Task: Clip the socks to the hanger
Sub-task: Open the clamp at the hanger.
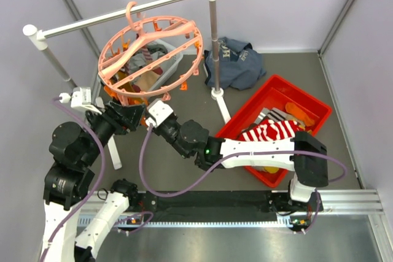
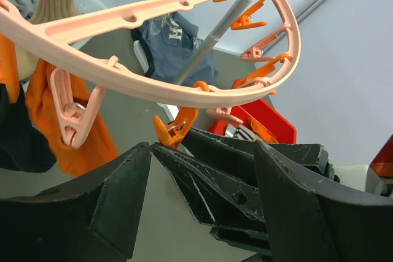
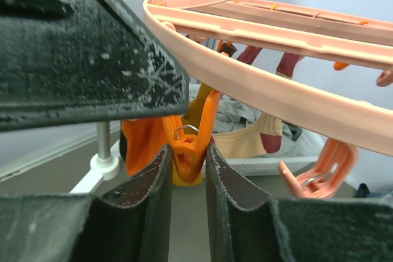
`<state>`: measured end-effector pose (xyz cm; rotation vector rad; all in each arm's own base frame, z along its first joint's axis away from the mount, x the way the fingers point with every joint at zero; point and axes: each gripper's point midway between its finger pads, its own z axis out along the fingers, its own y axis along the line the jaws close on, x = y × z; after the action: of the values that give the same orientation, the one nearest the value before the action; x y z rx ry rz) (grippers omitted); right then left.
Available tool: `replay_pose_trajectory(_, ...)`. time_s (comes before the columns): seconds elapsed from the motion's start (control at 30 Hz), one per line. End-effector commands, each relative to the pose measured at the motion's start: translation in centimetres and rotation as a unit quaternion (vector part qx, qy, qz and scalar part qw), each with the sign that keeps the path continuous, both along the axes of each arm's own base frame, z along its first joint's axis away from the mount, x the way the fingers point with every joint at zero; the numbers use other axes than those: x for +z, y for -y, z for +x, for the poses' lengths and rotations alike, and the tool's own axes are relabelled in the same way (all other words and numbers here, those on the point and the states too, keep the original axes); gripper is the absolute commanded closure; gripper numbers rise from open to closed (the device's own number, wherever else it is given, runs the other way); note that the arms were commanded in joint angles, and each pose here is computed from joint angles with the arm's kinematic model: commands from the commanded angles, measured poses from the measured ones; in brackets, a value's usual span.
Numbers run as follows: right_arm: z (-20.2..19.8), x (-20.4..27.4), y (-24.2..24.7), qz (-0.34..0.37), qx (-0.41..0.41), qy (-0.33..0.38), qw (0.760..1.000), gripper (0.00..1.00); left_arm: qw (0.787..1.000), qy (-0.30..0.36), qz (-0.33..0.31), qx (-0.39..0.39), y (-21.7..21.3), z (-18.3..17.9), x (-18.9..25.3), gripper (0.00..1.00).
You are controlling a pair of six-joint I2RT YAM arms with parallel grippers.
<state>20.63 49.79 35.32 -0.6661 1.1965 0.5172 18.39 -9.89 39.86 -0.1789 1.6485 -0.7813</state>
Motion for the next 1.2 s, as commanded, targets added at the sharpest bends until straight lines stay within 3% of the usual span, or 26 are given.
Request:
replay_pose_trajectory(0.0,-0.6,1.8,-0.7,0.015,-0.007,0.015,1.000,1.00,1.000,-0.012,0.006,0.008,-0.2,0.4,-0.3,0.28)
replay_pose_trajectory(0.33,-0.9,1.2,-1.3,-0.007,-0.012,0.034,0.999,1.00,0.999,-0.033,0.033,0.025,-0.6,1.7,-1.5,0.30)
replay_pose_trajectory(0.8,-1.5,0.7,-1.8,-0.037,-0.035,0.071,0.996,1.00,0.999,-0.029,0.022,0.032,-0.4,3.1,-1.2,0.37)
replay_pose_trajectory(1.03,-1.7,0.1,-2.3,-0.058,-0.051,0.092,0.993,1.00,0.998,-0.029,0.022,0.054,-1.0,3.8,-1.3,0.42)
replay_pose_trajectory(1.17,-1.7,-0.1,-2.4,-0.063,-0.056,0.093,0.992,1.00,0.998,-0.034,0.020,0.053,-0.9,4.0,-1.6,0.50)
